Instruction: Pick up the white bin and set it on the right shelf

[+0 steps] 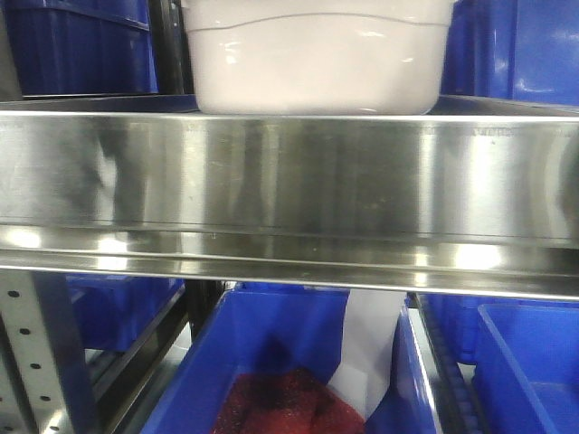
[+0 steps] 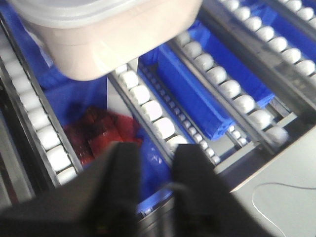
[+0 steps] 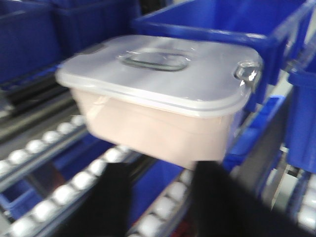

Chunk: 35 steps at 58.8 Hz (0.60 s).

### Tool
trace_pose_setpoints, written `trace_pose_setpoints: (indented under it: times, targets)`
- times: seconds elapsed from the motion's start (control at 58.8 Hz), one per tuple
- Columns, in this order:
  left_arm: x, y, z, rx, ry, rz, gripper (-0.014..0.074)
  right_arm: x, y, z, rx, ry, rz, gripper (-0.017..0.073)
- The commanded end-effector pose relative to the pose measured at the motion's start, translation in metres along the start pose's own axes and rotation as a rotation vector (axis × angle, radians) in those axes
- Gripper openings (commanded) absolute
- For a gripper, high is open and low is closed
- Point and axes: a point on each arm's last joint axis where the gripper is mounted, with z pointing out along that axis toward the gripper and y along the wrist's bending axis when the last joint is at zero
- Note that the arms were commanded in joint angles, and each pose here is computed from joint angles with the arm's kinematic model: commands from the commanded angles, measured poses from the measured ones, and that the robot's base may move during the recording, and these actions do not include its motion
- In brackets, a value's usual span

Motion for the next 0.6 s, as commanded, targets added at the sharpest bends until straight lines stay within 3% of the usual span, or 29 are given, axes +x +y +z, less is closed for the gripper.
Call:
trace_pose_setpoints:
  times: [0.0,0.051,0.153,0.238,0.409,0.579]
  targets:
    - [-0.001,-0.027,-0.030,0.050,-0.026,0.032,-0.0084,-0.018,0.021,-0.022,-0.030,-0.088,-0.015,0.0046]
    - [-0.001,-0.030,-0.035,0.041,-0.033,0.036,-0.0135,-0.018,0.027,-0.027,-0.034,-0.093,0.011,0.0066]
    - [0.003,-0.033,-0.042,0.009,-0.031,0.032,-0.0118,-0.016,0.035,-0.036,-0.023,-0.107,0.044,0.0068]
    - [0.011,-0.028,-0.043,-0.069,0.001,0.004,-0.0118,-0.009,0.040,-0.044,0.011,-0.123,0.054,0.0068]
    - [0.041,-0.016,-0.043,-0.283,0.009,-0.068,-0.0118,0.030,0.043,-0.051,0.101,-0.116,0.153,0.0069]
    - [0.076,-0.022,-0.042,-0.365,-0.117,-0.067,-0.0118,0.076,0.045,-0.059,0.212,-0.087,0.175,0.0069]
